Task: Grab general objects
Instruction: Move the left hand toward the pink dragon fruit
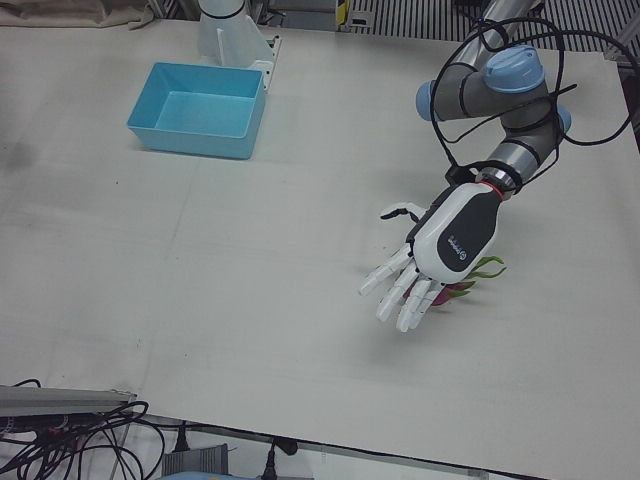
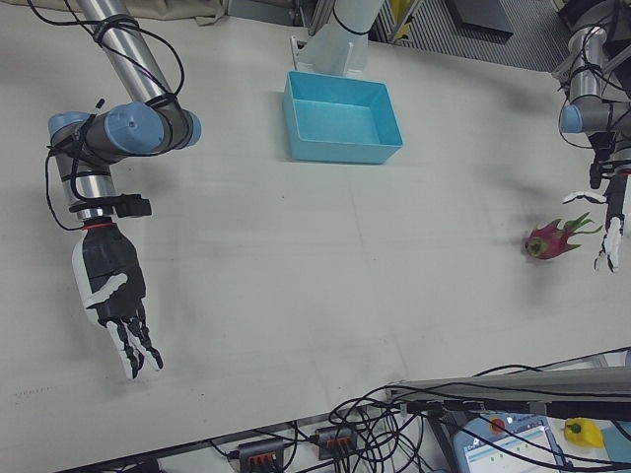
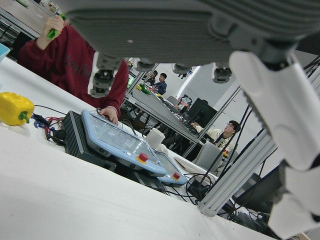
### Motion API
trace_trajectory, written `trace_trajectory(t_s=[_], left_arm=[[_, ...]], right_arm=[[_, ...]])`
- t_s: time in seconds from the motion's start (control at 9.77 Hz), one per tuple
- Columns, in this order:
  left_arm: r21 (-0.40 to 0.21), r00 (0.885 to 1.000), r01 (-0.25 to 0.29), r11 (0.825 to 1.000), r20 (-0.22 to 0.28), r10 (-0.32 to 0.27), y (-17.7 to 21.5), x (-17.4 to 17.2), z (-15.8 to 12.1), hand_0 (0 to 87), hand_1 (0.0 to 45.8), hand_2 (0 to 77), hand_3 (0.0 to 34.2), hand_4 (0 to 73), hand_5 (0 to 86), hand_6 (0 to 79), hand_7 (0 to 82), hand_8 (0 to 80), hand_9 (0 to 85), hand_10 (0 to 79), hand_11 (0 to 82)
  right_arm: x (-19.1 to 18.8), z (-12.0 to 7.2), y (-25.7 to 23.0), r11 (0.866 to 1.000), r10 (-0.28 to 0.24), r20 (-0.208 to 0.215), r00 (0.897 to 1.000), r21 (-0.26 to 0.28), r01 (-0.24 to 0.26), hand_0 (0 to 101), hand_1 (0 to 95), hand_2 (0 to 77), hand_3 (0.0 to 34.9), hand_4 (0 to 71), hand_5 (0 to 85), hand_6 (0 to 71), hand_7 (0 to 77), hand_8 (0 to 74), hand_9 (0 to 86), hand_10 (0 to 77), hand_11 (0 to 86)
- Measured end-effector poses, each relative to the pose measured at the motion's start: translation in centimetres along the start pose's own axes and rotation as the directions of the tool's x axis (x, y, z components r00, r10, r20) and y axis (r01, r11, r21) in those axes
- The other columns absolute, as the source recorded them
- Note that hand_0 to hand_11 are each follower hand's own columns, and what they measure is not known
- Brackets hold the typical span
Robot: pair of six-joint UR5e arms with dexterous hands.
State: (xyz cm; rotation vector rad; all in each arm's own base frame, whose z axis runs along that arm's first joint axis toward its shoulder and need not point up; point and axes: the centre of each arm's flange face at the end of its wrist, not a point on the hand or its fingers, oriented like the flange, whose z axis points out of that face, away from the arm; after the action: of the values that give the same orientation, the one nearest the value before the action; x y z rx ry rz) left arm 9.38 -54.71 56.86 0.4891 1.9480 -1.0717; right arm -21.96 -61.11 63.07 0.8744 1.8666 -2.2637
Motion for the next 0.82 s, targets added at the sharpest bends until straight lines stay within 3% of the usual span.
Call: trace_trajectory(t_s=[0.2, 0.31, 0.51, 0.72, 0.82], left_arm=[[0.039, 0.997, -0.064, 0.997, 0.052, 0.061, -0.2, 1.0, -0.7, 48.7, 0.0, 34.9, 26.6, 0.0, 1.6, 0.0, 0.5, 0.5, 0.5, 22.4, 0.5], [0.047, 0.992, -0.110, 0.993, 0.073, 0.106, -0.2, 1.1, -0.7, 47.1, 0.0, 30.5, 28.9, 0.0, 1.6, 0.0, 0.5, 0.5, 0.5, 22.4, 0.5], [0.066, 0.974, -0.200, 0.978, 0.120, 0.191, -0.3, 1.4, -0.8, 48.0, 0.0, 24.0, 29.7, 0.0, 1.6, 0.0, 0.5, 0.5, 0.5, 22.4, 0.5], [0.101, 0.960, -0.236, 0.967, 0.179, 0.216, -1.2, 1.2, -2.0, 48.9, 0.0, 22.9, 30.2, 0.0, 1.6, 0.0, 0.5, 0.5, 0.5, 22.4, 0.5], [0.117, 0.952, -0.248, 0.962, 0.214, 0.219, -1.5, 1.0, -2.6, 52.0, 0.0, 22.9, 28.6, 0.0, 1.6, 0.0, 0.5, 0.5, 0.5, 22.4, 0.5]], right_arm=[[0.0, 0.0, 0.0, 1.000, 0.000, 0.000, 1.000, 0.000, 0.000, 0, 6.5, 1.6, 0.0, 0.0, 0.0, 0.0, 0.0, 0.0, 1.1, 0.0, 0.5], [0.0, 0.0, 0.0, 1.000, 0.000, 0.000, 1.000, 0.000, 0.000, 0, 6.5, 1.6, 0.0, 0.0, 0.0, 0.0, 0.0, 0.0, 1.1, 0.0, 0.5], [0.0, 0.0, 0.0, 1.000, 0.000, 0.000, 1.000, 0.000, 0.000, 0, 6.5, 1.6, 0.0, 0.0, 0.0, 0.0, 0.0, 0.0, 1.1, 0.0, 0.5], [0.0, 0.0, 0.0, 1.000, 0.000, 0.000, 1.000, 0.000, 0.000, 0, 6.5, 1.6, 0.0, 0.0, 0.0, 0.0, 0.0, 0.0, 1.1, 0.0, 0.5], [0.0, 0.0, 0.0, 1.000, 0.000, 0.000, 1.000, 0.000, 0.000, 0, 6.5, 2.2, 0.0, 0.0, 0.0, 0.0, 0.0, 0.0, 1.1, 0.0, 0.5]])
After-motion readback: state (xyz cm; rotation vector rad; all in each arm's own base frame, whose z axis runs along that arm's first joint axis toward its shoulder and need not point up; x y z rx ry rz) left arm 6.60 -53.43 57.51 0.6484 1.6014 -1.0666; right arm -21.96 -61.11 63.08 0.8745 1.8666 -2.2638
